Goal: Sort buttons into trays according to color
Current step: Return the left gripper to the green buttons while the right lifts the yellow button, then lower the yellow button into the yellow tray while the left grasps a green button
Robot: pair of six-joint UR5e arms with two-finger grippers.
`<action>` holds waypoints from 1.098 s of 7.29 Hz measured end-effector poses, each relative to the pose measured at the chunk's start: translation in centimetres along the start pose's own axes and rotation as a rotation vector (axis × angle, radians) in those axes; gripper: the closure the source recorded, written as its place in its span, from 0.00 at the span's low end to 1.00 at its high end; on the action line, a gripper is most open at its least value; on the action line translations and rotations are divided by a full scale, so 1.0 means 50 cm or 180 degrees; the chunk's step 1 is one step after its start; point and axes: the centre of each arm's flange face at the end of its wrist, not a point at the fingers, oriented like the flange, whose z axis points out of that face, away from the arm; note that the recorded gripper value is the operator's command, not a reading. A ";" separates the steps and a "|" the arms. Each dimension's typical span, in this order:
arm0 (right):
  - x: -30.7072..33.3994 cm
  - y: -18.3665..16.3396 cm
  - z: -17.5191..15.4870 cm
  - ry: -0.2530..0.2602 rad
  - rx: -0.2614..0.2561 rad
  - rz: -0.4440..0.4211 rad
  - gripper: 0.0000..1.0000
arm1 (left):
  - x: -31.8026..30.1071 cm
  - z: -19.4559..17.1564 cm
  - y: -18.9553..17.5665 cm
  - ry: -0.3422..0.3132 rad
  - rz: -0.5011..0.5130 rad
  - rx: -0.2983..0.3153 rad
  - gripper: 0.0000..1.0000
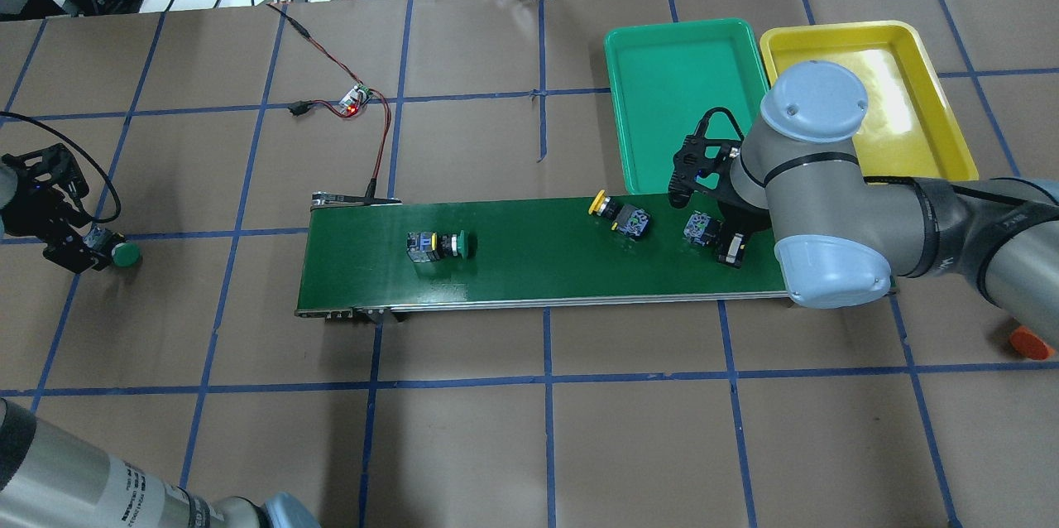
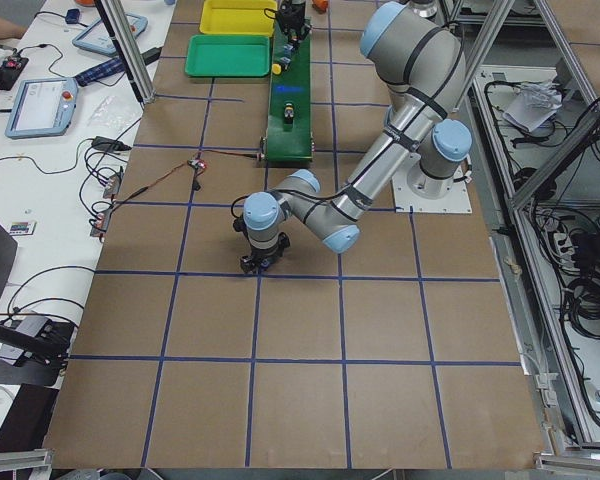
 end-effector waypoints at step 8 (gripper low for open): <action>0.401 0.316 -0.007 0.0326 0.0256 -0.1339 0.75 | 0.002 -0.008 -0.030 -0.0011 -0.0054 0.0223 1.00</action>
